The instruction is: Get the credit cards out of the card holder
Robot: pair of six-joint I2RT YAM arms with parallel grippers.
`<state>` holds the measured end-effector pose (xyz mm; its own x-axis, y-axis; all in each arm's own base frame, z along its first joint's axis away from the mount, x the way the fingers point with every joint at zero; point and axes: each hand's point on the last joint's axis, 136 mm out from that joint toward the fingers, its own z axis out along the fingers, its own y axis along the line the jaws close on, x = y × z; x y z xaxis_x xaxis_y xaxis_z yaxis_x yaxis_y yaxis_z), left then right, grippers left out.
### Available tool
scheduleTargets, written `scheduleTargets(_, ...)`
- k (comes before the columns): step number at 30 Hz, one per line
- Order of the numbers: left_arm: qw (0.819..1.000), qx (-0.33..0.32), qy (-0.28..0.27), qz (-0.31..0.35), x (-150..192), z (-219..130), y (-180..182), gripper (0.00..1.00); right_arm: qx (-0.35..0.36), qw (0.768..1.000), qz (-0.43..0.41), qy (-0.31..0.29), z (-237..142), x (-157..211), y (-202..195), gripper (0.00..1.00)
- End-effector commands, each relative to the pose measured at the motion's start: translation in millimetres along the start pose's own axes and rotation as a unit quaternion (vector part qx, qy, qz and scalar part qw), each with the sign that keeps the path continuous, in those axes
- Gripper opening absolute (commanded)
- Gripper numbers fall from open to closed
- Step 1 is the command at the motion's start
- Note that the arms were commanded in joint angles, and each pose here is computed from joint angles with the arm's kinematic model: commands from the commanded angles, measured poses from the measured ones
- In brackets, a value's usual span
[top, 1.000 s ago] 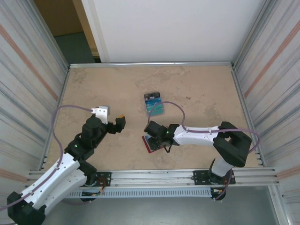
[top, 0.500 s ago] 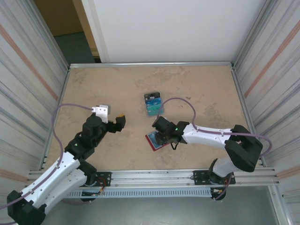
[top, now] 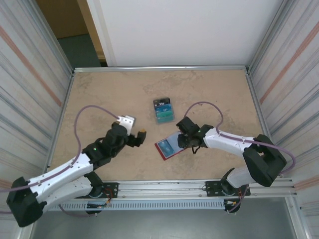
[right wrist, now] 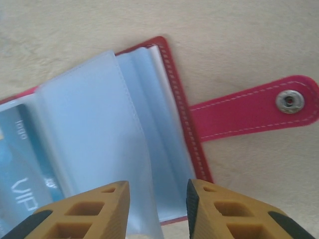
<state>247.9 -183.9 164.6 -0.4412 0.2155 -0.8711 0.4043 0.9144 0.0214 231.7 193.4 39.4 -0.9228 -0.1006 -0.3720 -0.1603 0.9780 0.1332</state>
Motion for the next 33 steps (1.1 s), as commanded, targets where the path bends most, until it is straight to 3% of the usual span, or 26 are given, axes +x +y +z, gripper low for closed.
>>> scheduleTargets(1,0.999,-0.011,0.0,0.037,-4.5,8.0,-17.1,0.99,-0.028,0.999,0.029,-0.009,-5.6,-5.8,3.4,0.34)
scheduleTargets(9,0.992,0.033,0.062,0.101,38.5,45.0,-84.2,0.99,-0.038,0.998,0.052,-0.016,-11.6,-9.0,0.0,0.32)
scheduleTargets(15,0.988,0.042,0.083,0.119,56.2,66.7,-101.4,0.99,-0.059,0.996,0.063,-0.031,-20.4,-11.5,3.2,0.31)
scheduleTargets(24,0.981,-0.015,0.121,0.152,76.9,92.7,-84.6,0.99,-0.099,0.992,0.074,-0.035,-27.4,-14.7,18.7,0.3)
scheduleTargets(33,0.974,-0.06,0.148,0.16,87.7,92.1,-50.3,0.99,-0.151,0.984,0.091,-0.014,-24.9,-14.2,41.2,0.29)
